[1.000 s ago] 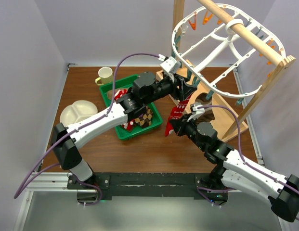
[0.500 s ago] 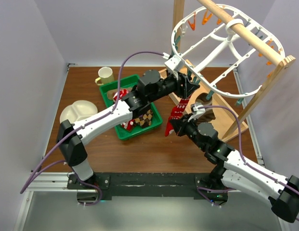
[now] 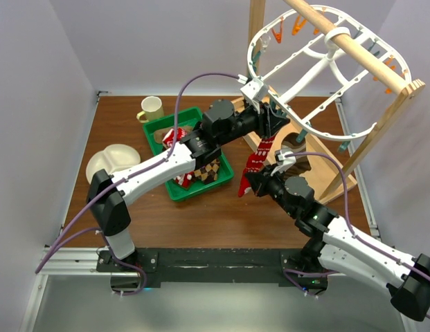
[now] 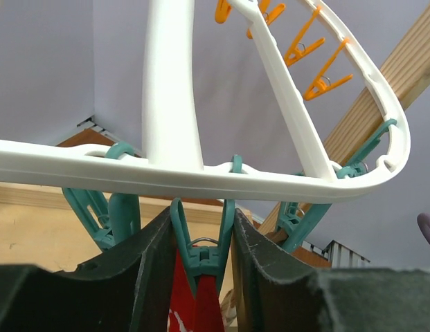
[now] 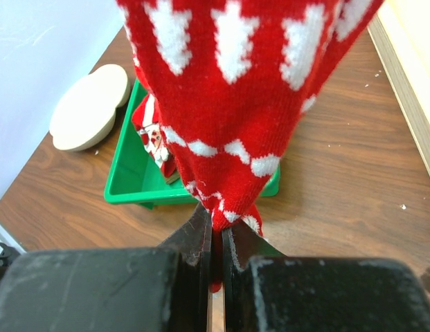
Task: Remove the socks clipped to the hanger
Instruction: Remove the sock from the hanger, then place the sock in the bin.
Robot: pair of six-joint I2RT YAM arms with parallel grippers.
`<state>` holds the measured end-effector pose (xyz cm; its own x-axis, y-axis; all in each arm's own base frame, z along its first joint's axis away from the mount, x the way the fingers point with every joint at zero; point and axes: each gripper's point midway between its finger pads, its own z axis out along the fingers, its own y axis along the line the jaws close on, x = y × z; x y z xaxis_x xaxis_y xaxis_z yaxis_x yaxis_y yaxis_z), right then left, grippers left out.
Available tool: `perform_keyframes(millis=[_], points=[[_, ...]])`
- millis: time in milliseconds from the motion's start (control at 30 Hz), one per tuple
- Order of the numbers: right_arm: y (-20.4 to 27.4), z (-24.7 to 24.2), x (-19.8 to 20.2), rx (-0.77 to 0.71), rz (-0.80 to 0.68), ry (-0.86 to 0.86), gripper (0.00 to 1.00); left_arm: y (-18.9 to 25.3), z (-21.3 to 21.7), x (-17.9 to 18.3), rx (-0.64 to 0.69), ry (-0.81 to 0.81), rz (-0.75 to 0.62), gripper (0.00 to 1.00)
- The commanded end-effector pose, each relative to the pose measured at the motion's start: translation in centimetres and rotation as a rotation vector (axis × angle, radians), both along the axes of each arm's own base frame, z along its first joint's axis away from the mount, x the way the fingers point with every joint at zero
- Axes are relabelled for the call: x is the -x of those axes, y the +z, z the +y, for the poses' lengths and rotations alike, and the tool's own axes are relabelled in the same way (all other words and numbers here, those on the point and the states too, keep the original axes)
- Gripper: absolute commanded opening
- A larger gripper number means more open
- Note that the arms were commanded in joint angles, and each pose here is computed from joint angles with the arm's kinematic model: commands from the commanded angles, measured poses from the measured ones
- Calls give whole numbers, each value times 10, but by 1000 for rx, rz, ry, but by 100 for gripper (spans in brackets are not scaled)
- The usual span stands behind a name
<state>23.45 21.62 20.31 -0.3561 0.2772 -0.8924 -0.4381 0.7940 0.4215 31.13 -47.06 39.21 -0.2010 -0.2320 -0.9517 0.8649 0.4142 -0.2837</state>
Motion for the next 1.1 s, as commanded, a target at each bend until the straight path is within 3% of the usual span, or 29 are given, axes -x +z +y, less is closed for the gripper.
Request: perform_keyframes(millis=[0, 133, 300, 367, 400, 500, 867, 1000, 1067], points=[[12, -3, -2, -14, -28, -20, 0, 40, 4, 3, 98, -4, -59, 37], [9, -4, -1, -16, -25, -21, 0, 42, 3, 5, 105, -16, -67, 43], [8, -5, -1, -14, -23, -23, 0, 44, 3, 6, 122, -21, -67, 42], [8, -4, -1, -14, -21, -23, 0, 44, 3, 7, 127, -31, -67, 32], [8, -5, -1, -14, -21, -24, 0, 46, 3, 8, 131, -34, -71, 18], [7, -5, 0, -14, -19, -22, 0, 45, 2, 8, 134, -37, -66, 0], [7, -6, 1, -15, -22, -23, 0, 46, 1, 11, 128, -53, -72, 0], [8, -6, 0, -15, -24, -21, 0, 42, 2, 11, 116, -52, -66, 45], [9, -6, 0, -16, -25, -21, 0, 43, 6, 14, 118, -50, -69, 52]])
